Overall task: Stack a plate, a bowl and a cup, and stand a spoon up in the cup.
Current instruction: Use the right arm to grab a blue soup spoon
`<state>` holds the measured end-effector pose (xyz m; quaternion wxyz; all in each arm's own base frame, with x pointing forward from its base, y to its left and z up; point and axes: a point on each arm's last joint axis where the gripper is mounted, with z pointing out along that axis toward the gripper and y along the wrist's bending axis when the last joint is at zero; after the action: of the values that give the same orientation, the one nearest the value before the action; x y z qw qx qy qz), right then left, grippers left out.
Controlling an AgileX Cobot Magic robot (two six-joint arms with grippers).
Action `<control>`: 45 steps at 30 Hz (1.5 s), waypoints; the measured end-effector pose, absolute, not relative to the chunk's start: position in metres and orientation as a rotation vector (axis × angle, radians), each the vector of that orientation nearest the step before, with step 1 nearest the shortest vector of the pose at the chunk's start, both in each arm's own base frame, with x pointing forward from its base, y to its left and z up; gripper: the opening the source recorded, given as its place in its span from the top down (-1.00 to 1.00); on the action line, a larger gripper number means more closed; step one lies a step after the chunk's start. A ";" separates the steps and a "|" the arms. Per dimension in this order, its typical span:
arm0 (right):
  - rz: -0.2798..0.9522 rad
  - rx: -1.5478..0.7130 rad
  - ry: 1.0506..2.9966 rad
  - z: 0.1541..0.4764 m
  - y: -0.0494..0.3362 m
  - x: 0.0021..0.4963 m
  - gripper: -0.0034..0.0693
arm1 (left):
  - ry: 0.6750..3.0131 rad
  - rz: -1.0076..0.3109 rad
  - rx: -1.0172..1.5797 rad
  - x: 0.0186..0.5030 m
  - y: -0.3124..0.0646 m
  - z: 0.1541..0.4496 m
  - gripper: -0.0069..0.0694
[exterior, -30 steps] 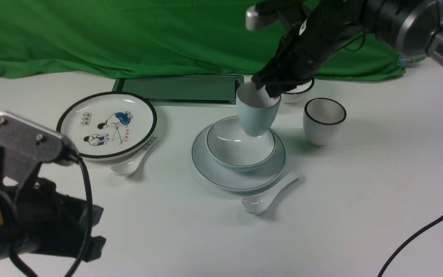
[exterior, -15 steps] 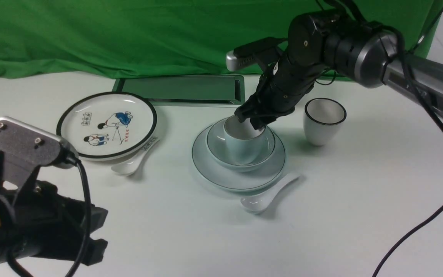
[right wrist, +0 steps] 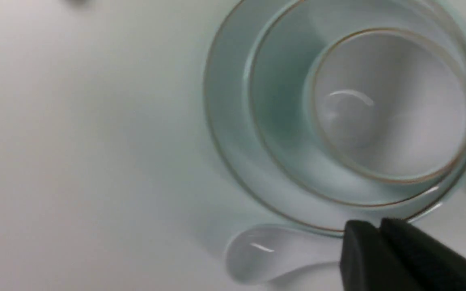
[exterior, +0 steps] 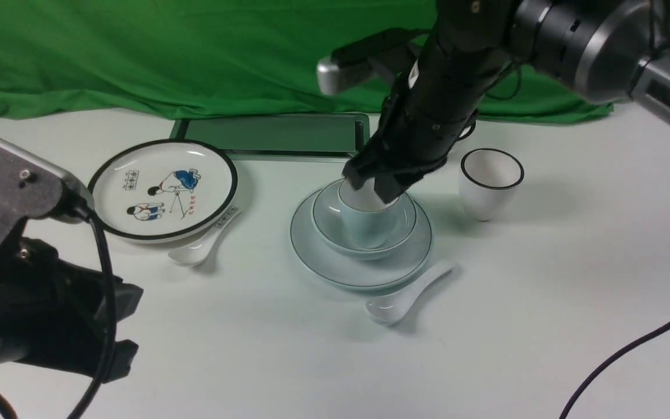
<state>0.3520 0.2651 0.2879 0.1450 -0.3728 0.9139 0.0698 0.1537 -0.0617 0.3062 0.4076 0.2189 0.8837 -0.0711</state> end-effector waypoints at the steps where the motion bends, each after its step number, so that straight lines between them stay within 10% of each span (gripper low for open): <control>1: 0.200 -1.102 2.641 0.281 0.272 0.345 0.81 | 2.230 -0.179 0.553 0.153 -0.062 0.306 0.72; 15: 0.056 -1.380 2.550 0.186 0.292 0.308 0.86 | 2.239 -0.176 0.561 0.153 -0.061 0.305 0.92; 27: -0.169 -1.207 2.829 0.196 0.240 0.315 0.85 | 2.233 -0.180 0.571 0.153 -0.062 0.306 0.92; 33: 0.125 -0.775 2.852 0.234 0.186 0.347 0.46 | 2.223 -0.199 0.559 0.153 -0.063 0.306 0.92; 38: 0.095 -0.723 2.824 0.213 0.174 0.367 -0.05 | 2.210 -0.207 0.551 0.154 -0.064 0.308 0.92; 45: 0.083 -0.726 2.837 0.180 0.179 0.380 -0.17 | 2.201 -0.203 0.560 0.154 -0.064 0.308 0.92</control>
<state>0.3795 0.1791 0.1796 0.1058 -0.2463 0.9630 0.0283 0.1543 -0.0639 0.3080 0.4175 0.2233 0.8771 -0.0809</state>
